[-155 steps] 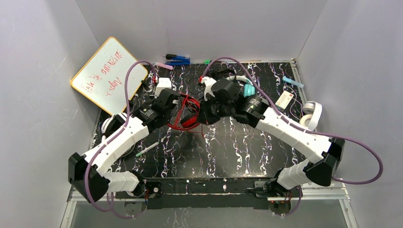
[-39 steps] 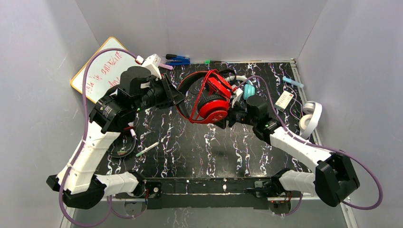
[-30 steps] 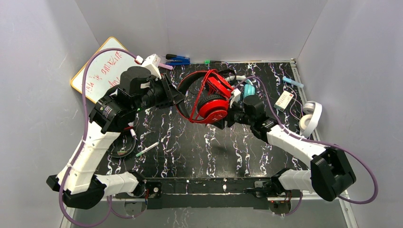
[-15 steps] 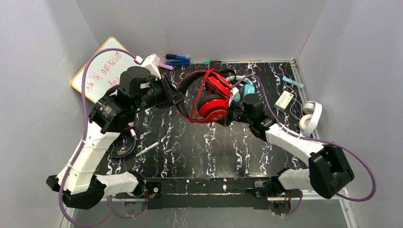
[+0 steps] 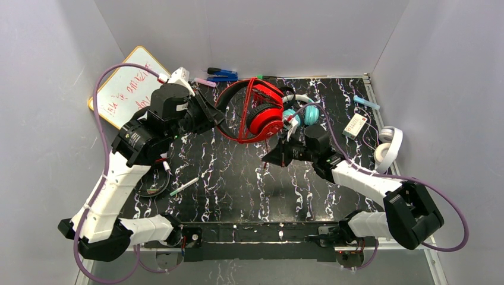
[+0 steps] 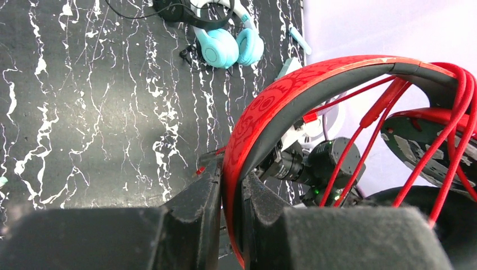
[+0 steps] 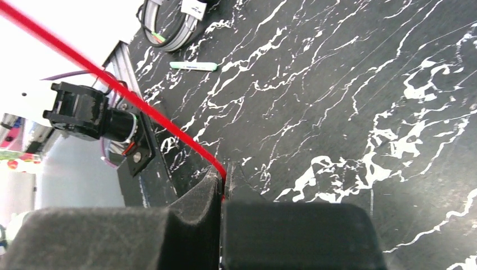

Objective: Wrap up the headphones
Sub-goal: Wrap the headphones cable around the headphones.

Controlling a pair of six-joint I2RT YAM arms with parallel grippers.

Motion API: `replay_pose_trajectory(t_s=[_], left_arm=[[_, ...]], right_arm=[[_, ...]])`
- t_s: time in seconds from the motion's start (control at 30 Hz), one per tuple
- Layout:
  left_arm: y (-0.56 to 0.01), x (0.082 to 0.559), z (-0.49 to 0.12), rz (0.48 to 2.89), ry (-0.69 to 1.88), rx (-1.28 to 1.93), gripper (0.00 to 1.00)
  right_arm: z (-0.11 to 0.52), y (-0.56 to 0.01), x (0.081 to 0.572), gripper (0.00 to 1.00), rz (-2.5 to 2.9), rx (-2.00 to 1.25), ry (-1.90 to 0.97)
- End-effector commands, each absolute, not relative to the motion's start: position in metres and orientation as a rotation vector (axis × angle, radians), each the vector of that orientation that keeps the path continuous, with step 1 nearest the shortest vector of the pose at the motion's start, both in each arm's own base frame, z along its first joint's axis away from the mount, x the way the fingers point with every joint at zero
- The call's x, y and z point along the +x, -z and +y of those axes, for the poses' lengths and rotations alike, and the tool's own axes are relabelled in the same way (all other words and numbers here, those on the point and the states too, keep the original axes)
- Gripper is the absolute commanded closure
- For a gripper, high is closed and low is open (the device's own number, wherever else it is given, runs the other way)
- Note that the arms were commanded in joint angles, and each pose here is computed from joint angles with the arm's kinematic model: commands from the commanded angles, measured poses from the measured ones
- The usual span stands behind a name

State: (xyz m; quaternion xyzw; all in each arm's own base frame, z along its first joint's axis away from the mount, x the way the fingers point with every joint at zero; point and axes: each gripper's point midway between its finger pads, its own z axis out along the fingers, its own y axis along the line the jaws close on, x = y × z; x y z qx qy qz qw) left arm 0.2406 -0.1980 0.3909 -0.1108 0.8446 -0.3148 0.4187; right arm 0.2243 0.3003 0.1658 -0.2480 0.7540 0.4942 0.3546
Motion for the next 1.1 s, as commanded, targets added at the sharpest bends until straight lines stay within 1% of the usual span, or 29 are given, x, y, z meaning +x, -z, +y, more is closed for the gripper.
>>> replay_pose_trajectory(t_s=[0.0, 0.17, 0.3, 0.47, 0.53, 0.6, 0.77, 0.87, 1.07], left_arm=[[-0.427, 0.254, -0.197, 1.932, 0.916, -0.461, 1.0], [-0.417, 0.263, -0.202, 1.879, 0.992, -0.579, 1.0], [-0.406, 0.268, -0.197, 1.861, 0.977, -0.655, 1.0], [-0.404, 0.276, -0.179, 1.781, 0.926, -0.758, 1.0], [-0.402, 0.281, -0.17, 1.754, 0.862, -0.763, 1.0], [-0.393, 0.286, -0.155, 1.751, 0.738, -0.756, 1.0], [-0.356, 0.29, -0.117, 1.732, 0.461, -0.779, 1.0], [-0.341, 0.293, -0.107, 1.738, 0.351, -0.747, 1.0], [-0.316, 0.297, -0.093, 1.776, 0.164, -0.705, 1.0]], right_arm=[[0.31, -0.177, 0.206, 0.99, 1.936, -0.641, -1.387], [0.333, -0.18, 0.179, 0.99, 1.975, -0.658, -1.436], [0.356, -0.189, 0.161, 0.99, 1.991, -0.678, -1.451], [0.379, -0.194, 0.132, 0.99, 2.027, -0.724, -1.483], [0.384, -0.199, 0.123, 0.99, 2.038, -0.732, -1.491], [0.389, -0.206, 0.112, 0.99, 2.045, -0.744, -1.505], [0.397, -0.225, 0.1, 0.99, 2.074, -0.728, -1.516], [0.403, -0.238, 0.097, 0.99, 2.06, -0.717, -1.53], [0.408, -0.247, 0.1, 0.99, 2.074, -0.655, -1.548]])
